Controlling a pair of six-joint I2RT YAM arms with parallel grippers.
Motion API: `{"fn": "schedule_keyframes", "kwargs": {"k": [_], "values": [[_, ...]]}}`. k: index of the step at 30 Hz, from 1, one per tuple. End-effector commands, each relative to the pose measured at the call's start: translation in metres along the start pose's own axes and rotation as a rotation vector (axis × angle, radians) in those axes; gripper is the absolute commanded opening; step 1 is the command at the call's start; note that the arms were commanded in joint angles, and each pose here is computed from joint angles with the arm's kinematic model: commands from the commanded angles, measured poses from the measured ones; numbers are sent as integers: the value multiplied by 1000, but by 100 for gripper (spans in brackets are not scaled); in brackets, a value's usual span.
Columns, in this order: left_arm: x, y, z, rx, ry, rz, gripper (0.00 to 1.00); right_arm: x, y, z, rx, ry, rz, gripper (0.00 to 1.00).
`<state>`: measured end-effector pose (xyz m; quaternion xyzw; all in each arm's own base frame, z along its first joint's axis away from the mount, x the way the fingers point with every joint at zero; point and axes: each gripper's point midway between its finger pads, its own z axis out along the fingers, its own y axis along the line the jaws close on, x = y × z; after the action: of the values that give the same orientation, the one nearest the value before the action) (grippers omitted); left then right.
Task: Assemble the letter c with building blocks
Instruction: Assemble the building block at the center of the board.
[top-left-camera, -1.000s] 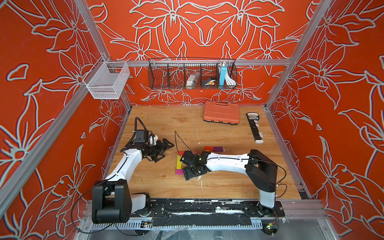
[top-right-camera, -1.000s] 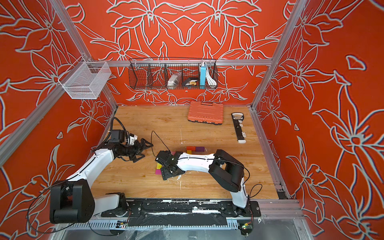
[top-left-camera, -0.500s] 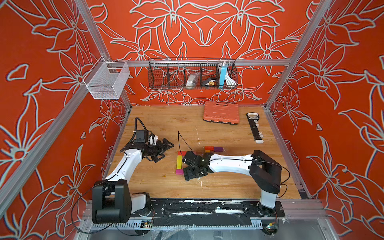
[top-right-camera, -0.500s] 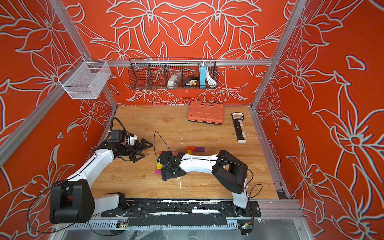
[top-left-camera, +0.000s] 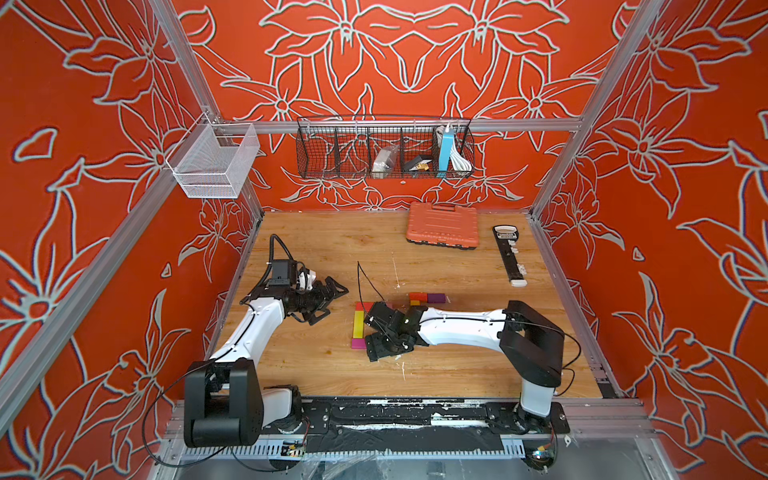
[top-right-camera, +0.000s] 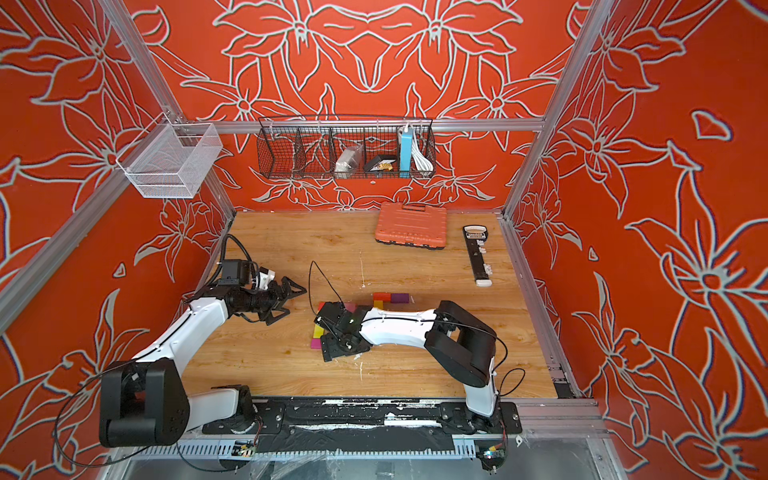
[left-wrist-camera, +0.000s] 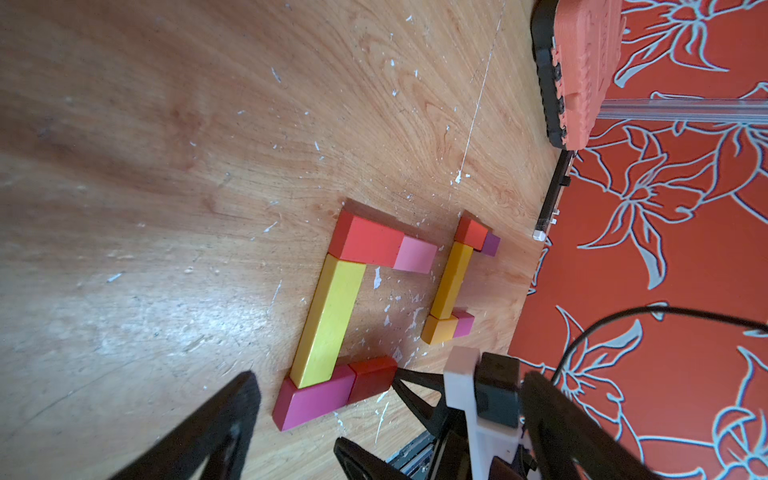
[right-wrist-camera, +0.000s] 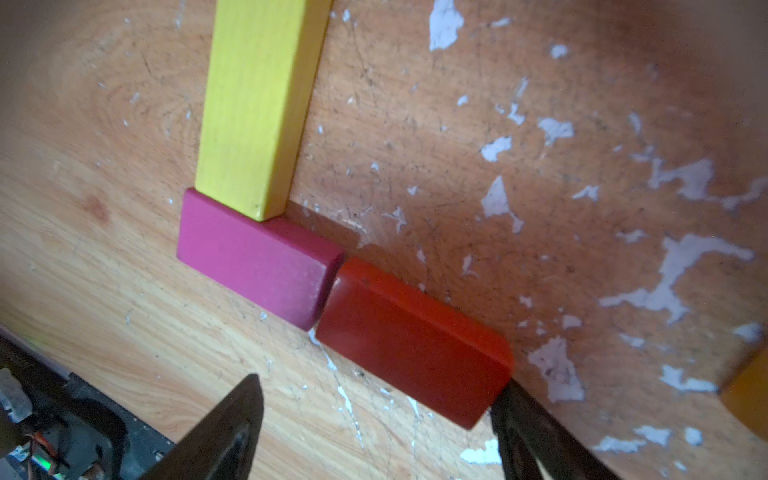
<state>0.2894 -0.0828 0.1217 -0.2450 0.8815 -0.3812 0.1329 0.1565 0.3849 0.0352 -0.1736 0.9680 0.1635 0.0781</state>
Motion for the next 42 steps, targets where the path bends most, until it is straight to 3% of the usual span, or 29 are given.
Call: {"fn": "schedule_keyframes", "kwargs": {"k": [1, 42], "values": [[1, 2, 1, 11, 5, 5, 98, 0, 0, -2, -6, 2, 15, 87], [1, 3, 3, 14, 8, 2, 98, -6, -1, 1, -8, -2, 17, 87]]}}
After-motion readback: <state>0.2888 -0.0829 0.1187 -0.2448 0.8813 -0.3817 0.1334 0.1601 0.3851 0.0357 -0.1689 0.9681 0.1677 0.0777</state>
